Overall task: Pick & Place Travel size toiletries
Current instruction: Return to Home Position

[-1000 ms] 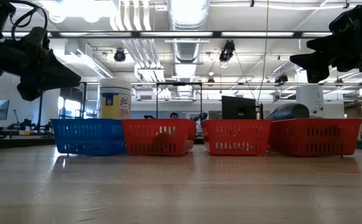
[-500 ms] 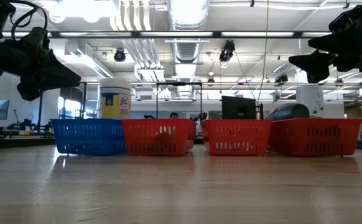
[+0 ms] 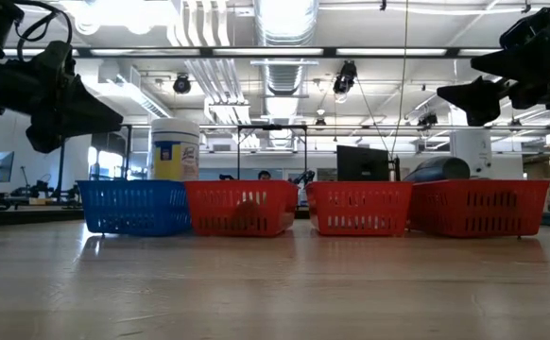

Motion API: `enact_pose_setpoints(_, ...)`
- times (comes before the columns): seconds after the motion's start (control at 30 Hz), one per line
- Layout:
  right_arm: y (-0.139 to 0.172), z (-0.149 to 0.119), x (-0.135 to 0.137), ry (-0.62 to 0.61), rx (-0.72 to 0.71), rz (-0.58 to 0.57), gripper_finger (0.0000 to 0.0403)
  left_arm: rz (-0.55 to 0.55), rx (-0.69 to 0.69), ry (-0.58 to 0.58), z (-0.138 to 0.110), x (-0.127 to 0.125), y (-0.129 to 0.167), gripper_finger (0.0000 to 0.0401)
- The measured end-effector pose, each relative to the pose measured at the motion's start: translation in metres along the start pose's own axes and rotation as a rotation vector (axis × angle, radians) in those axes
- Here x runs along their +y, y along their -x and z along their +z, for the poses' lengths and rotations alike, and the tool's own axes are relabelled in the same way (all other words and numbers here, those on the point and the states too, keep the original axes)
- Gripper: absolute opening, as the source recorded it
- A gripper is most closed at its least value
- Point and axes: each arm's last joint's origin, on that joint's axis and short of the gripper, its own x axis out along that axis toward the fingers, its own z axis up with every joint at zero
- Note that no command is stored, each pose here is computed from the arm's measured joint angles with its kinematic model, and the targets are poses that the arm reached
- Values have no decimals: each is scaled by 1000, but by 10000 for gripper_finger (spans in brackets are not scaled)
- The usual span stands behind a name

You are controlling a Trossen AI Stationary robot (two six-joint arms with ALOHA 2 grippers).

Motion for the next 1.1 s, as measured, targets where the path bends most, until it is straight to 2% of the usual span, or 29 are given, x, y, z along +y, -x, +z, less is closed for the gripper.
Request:
enact_pose_setpoints(0.23, 0, 0, 0, 0, 0, 0, 355, 0, 0, 0, 0, 0, 0, 97)
enact_pose_setpoints(1.1, 0, 0, 0, 0, 0, 0, 288, 0, 0, 0, 0, 0, 0, 97)
